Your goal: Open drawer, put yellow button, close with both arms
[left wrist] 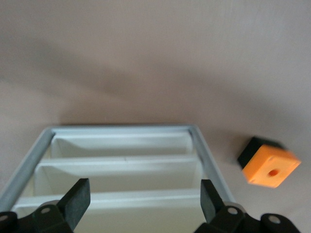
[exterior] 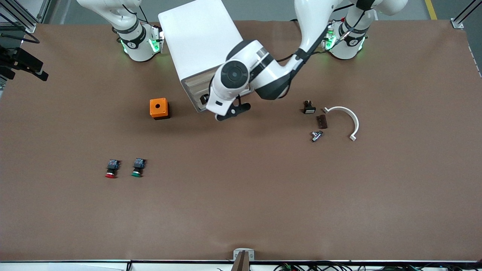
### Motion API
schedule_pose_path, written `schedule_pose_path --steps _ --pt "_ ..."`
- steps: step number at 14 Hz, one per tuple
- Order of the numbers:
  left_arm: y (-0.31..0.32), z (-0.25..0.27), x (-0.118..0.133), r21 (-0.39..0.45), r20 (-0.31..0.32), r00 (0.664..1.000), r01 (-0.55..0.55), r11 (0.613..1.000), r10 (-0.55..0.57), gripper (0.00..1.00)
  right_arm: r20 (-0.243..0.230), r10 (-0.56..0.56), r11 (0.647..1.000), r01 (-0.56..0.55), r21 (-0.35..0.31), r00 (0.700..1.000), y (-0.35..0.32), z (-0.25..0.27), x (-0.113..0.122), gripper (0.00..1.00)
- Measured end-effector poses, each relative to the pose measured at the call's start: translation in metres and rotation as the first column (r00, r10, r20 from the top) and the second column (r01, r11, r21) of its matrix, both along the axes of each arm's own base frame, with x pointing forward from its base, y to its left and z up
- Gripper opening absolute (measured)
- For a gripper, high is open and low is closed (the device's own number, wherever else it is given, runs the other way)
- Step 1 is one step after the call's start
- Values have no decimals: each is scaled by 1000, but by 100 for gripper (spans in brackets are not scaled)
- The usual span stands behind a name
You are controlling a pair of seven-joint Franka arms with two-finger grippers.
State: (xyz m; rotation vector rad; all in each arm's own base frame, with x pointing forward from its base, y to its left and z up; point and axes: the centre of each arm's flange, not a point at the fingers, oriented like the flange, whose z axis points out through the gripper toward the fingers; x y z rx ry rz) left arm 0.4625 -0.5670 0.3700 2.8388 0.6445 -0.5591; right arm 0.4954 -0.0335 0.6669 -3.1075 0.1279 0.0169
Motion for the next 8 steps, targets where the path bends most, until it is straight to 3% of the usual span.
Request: schedule_pose_path --steps 4,8 --pt "63 29 63 -19 23 993 -118 993 118 100 -10 1 1000 -1 1 1000 0 -4 0 100" --pt "116 44 94 15 -15 985 -172 985 172 100 -14 1 1000 -1 1 1000 0 -6 0 100"
